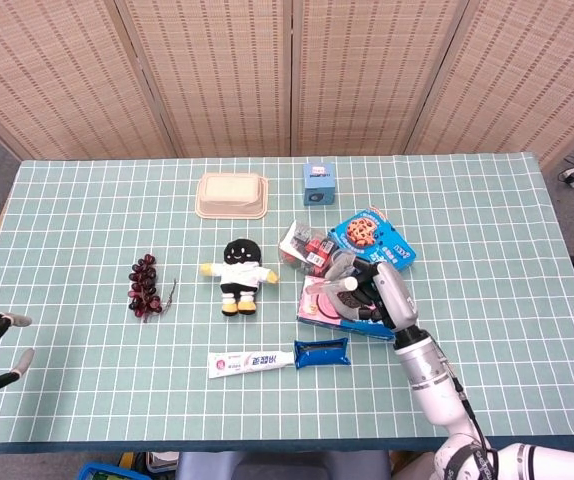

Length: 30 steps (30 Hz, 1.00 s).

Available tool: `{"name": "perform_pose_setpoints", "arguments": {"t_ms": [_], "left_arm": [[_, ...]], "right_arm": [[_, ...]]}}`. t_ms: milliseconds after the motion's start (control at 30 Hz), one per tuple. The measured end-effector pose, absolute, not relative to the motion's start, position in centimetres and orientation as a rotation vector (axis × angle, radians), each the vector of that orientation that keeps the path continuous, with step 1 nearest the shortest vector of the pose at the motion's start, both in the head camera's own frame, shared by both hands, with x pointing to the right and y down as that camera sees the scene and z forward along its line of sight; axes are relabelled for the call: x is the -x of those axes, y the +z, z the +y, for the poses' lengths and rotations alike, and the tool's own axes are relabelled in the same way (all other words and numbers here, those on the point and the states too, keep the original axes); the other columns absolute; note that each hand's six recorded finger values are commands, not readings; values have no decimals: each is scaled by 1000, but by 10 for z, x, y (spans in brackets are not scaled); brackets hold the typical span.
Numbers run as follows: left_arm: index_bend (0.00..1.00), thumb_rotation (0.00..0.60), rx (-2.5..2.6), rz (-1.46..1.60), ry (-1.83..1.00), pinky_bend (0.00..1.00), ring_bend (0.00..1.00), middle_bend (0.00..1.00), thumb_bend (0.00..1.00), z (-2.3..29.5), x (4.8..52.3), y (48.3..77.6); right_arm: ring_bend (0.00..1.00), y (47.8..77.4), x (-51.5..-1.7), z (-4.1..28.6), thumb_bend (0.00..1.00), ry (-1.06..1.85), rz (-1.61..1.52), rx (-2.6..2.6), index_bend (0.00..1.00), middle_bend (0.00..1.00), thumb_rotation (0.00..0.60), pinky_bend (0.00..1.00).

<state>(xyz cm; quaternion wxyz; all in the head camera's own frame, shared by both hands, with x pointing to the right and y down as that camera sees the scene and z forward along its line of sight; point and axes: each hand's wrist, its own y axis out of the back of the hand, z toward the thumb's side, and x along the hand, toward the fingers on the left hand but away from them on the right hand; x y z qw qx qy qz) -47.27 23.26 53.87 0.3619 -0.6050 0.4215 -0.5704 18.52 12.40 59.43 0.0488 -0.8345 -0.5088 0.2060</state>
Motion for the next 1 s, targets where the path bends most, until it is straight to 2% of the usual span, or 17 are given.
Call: {"name": "perform_pose_setpoints", "arguments": {"t_ms": [233,667,1000], "left_arm": [[467,600,1559,1087,-1469,534,358,390,322,233,472,539],[470,600,1559,1089,-1466,534,358,390,322,232,473,538],[470,600,1558,1089,-1467,534,358,390,322,232,473,538]], "right_arm": [[1000,597,-190,125,541,599,-1608,2615,773,1000,600,1000],[1000,602,-194,131,541,884,-1230,2124,773,1000,600,1000],[1000,597,-188,135,539,688,-1454,2491,773,1000,600,1000]]}}
